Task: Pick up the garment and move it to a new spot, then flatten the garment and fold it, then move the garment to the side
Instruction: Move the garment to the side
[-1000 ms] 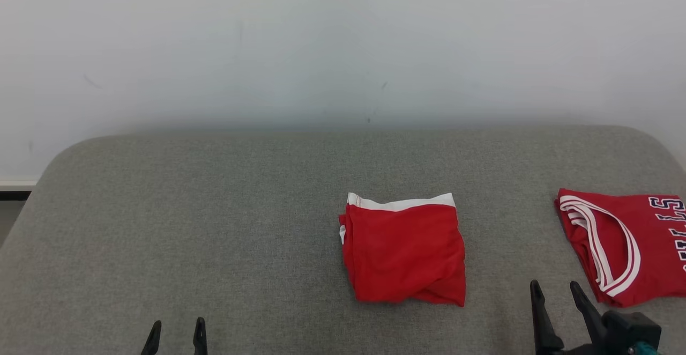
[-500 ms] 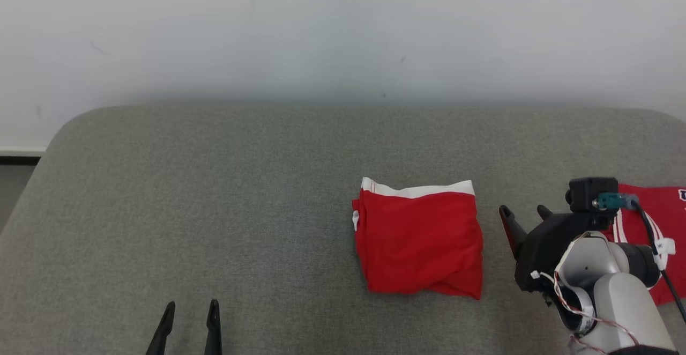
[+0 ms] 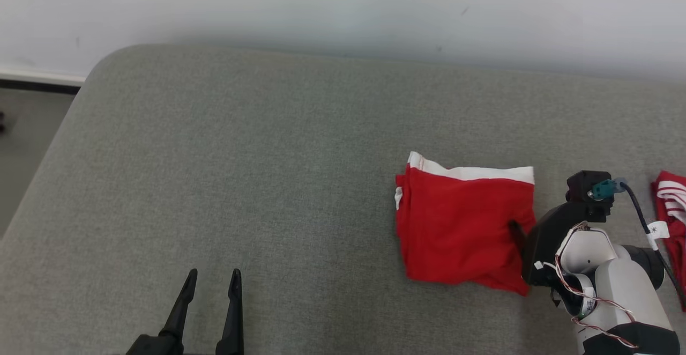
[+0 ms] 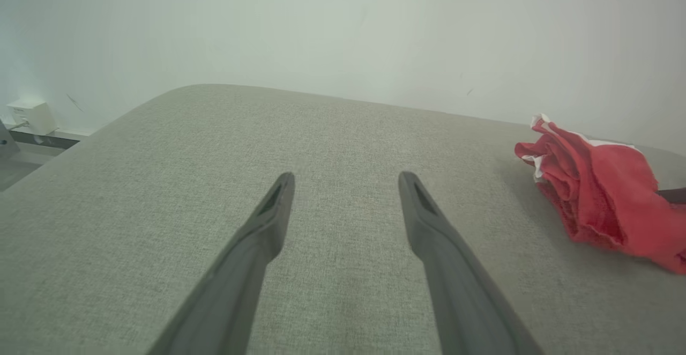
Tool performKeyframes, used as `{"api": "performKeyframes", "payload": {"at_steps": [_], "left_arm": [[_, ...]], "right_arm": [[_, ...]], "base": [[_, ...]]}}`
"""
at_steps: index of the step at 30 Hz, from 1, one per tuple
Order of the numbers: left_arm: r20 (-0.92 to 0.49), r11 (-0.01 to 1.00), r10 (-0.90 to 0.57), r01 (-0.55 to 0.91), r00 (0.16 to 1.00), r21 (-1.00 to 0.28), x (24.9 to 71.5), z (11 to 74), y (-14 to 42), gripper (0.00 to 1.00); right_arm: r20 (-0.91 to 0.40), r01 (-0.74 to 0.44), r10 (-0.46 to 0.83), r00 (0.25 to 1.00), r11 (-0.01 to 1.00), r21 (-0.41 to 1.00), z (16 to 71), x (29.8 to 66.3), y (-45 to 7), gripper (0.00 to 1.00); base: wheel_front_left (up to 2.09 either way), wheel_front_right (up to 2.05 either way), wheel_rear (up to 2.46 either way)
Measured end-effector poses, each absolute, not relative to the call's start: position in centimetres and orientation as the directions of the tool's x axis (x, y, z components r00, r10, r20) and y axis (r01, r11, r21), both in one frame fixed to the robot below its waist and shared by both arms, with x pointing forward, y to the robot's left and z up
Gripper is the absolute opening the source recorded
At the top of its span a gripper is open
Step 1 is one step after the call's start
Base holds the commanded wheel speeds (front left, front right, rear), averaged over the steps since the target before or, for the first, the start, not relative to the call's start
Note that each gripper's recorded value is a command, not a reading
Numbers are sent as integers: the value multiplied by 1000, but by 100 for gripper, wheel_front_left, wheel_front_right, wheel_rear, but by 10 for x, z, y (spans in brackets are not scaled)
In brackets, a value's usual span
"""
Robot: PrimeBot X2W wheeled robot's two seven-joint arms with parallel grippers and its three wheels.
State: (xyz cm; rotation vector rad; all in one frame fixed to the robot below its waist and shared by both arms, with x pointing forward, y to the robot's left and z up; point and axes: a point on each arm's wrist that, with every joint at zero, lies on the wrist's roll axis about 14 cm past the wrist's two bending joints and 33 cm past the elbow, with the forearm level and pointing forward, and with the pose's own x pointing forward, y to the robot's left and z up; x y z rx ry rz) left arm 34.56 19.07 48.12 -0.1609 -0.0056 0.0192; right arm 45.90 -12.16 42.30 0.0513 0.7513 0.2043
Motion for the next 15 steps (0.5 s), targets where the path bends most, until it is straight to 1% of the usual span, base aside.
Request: {"api": "performKeyframes", "payload": {"at_steps": [2,5,7,10,11,12,15], "left_arm": [[-8,986,30,-31,1000,-164,345,478,193,100],[-14,986,38,-40,999,-165,347,476,196,100],[-18,985,38,-40,999,-168,348,475,195,100],[-25,984,31,-35,999,-175,350,473,192,100],[-25,984,30,-34,999,-175,351,473,192,100],[-23,984,29,-32,999,-176,352,474,191,100],[-17,984,27,-30,999,-176,356,476,189,100]], "right_arm": [[-706,-173,200,679,979,111,411,457,-119,100],[-738,-175,231,633,972,155,397,453,-111,100],[-753,-176,242,612,970,169,392,453,-108,100],[-774,-196,237,588,969,147,386,453,-105,100],[-776,-203,235,585,969,140,386,454,-104,43],[-776,-215,232,587,968,127,385,455,-102,0],[-775,-267,220,593,961,69,388,459,-95,0]], "base": [[0,0,0],[0,0,0],[0,0,0],[0,0,0],[0,0,0],[0,0,0],[0,0,0]]}}
